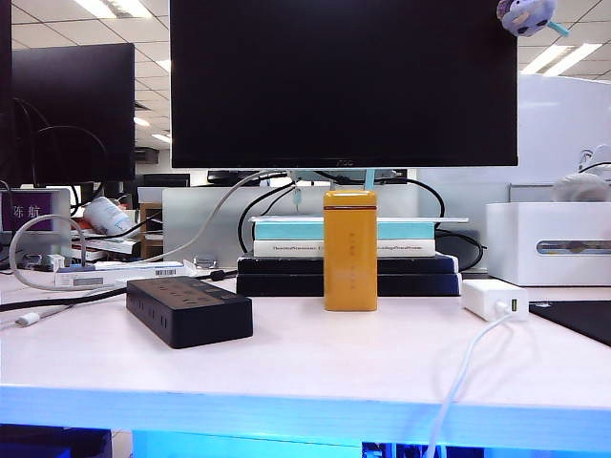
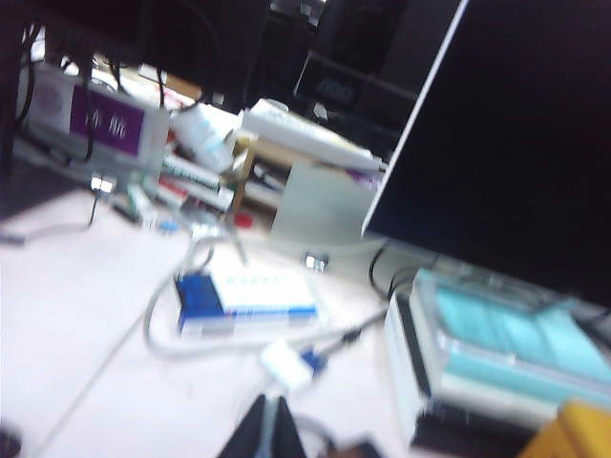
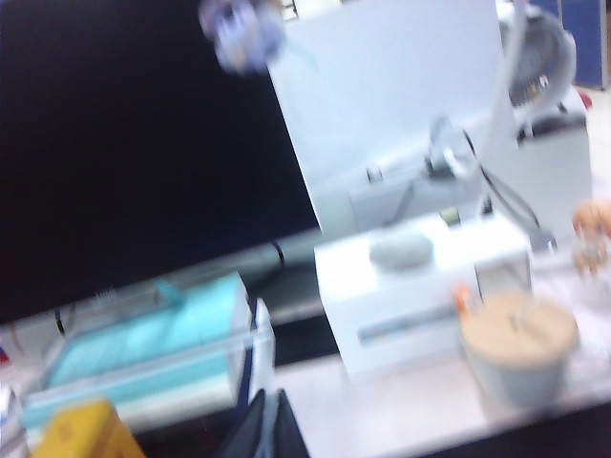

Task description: Plug the white charger into the left socket.

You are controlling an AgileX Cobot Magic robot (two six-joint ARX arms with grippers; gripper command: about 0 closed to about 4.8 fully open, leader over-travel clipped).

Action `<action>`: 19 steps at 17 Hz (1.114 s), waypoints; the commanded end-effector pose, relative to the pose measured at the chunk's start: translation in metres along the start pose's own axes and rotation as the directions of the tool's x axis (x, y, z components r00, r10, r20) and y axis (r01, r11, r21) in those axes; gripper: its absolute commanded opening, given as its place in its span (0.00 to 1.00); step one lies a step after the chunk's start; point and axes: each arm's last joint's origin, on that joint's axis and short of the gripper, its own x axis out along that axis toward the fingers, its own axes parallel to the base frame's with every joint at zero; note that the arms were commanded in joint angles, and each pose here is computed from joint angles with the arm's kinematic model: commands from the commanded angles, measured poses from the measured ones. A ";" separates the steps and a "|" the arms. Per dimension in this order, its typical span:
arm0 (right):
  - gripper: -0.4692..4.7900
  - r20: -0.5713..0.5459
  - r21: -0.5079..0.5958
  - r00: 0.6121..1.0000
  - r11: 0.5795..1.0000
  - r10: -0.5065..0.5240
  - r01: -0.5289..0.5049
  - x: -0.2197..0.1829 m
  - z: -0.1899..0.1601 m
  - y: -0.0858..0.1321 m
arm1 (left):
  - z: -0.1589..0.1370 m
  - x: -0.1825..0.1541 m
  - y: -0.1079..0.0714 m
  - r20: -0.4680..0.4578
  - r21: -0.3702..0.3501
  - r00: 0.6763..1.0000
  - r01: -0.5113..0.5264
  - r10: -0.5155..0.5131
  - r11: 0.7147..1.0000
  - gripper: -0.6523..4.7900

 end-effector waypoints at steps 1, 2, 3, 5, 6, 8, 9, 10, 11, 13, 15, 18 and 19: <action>0.09 -0.019 0.005 1.000 1.000 -0.007 0.007 0.020 0.029 0.009 | 0.038 0.022 -0.013 -0.010 0.116 0.996 0.090 -0.089 0.989 0.11; 0.09 -0.056 0.018 0.998 1.000 -0.013 0.014 0.030 0.038 0.012 | 0.049 0.031 -0.017 -0.023 0.149 0.992 0.126 -0.124 0.981 0.11; 0.09 -0.120 0.058 0.993 0.998 0.013 -0.006 0.048 0.054 0.017 | 0.063 0.043 -0.022 -0.054 0.161 0.982 0.189 -0.182 0.969 0.11; 0.09 -0.183 0.074 0.979 0.994 0.096 -0.083 0.075 0.070 0.025 | 0.077 0.055 -0.030 -0.095 0.199 0.946 0.323 -0.310 0.925 0.11; 0.09 -0.205 0.082 0.969 0.989 0.140 -0.126 0.090 0.077 0.028 | 0.082 0.060 -0.034 -0.117 0.218 0.913 0.407 -0.390 0.887 0.11; 0.09 -0.265 0.117 0.941 0.976 0.208 -0.183 0.126 0.086 0.034 | 0.088 0.064 -0.039 -0.167 0.216 0.833 0.553 -0.528 0.805 0.11; 0.09 -0.290 0.168 0.927 0.966 0.238 -0.196 0.140 0.085 0.037 | 0.088 0.063 -0.041 -0.184 0.211 0.792 0.610 -0.582 0.764 0.11; 0.09 -0.304 0.230 0.911 0.949 0.279 -0.214 0.151 0.084 0.039 | 0.087 0.062 -0.042 -0.198 0.207 0.755 0.655 -0.625 0.726 0.11; 0.09 -0.318 0.328 0.875 0.908 0.365 -0.260 0.166 0.079 0.041 | 0.087 0.060 -0.044 -0.220 0.185 0.684 0.730 -0.696 0.658 0.11; 0.09 -0.349 0.499 0.782 0.808 0.517 -0.312 0.191 0.063 0.041 | 0.086 0.058 -0.045 -0.233 0.162 0.637 0.770 -0.735 0.617 0.11; 0.09 -0.428 0.577 0.707 0.773 0.562 -0.265 0.217 0.034 0.036 | 0.086 0.058 -0.046 -0.232 0.128 0.639 0.767 -0.733 0.628 0.11; 0.09 -0.630 0.344 0.649 0.903 0.426 -0.258 0.225 -0.008 0.041 | 0.087 0.058 -0.045 -0.226 0.132 0.654 0.755 -0.722 0.643 0.11; 0.09 -0.686 0.240 0.651 0.946 0.324 -0.218 0.221 -0.016 0.045 | 0.087 0.058 -0.045 -0.225 0.133 0.657 0.752 -0.719 0.645 0.11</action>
